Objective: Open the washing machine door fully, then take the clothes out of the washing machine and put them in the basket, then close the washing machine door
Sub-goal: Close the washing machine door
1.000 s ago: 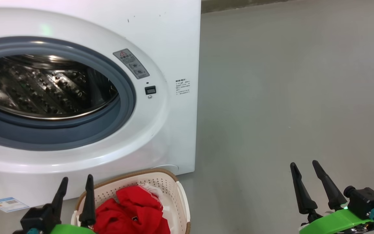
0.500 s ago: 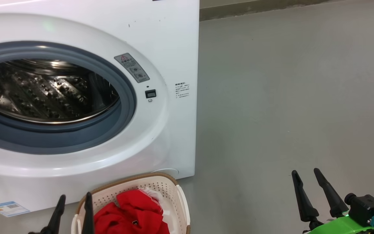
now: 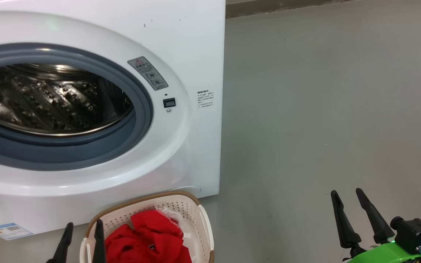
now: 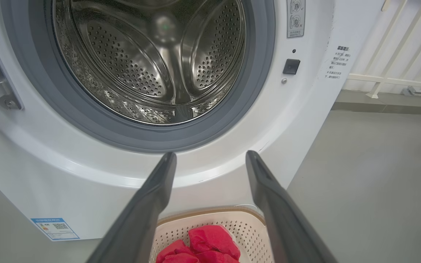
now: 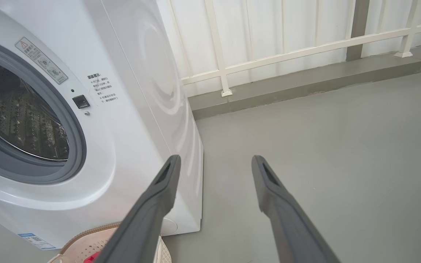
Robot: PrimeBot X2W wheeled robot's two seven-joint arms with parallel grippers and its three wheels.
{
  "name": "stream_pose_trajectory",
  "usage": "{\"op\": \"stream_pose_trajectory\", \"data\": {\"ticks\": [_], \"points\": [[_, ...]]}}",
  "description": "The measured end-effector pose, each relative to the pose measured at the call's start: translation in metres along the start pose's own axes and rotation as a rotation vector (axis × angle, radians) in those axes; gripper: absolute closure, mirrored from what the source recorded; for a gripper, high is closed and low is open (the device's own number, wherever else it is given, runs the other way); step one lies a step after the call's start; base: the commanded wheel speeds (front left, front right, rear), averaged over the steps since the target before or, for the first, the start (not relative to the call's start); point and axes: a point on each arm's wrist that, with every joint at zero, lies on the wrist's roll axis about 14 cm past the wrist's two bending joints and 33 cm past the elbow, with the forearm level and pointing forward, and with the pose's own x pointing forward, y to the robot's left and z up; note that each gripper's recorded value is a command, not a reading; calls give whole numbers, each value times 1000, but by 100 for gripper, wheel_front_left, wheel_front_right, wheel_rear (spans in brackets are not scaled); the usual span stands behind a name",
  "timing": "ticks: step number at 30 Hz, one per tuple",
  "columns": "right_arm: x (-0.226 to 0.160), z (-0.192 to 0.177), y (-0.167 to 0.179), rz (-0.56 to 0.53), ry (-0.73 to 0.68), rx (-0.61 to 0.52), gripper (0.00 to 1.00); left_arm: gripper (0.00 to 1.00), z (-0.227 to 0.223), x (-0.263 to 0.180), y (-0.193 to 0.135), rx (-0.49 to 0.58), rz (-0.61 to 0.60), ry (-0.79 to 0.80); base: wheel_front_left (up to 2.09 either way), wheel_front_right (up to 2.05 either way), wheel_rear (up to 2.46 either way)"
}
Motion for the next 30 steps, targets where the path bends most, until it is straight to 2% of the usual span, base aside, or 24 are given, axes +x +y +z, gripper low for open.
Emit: {"op": "stream_pose_trajectory", "data": {"ticks": [18,30], "points": [[2,-1,0,0,5,0,0,0,0,1,1,0,5,0,-3,3,0],[3,-3,2,5,9,0,0,0,0,0,3,0,12,1,-98,98,0]]}}
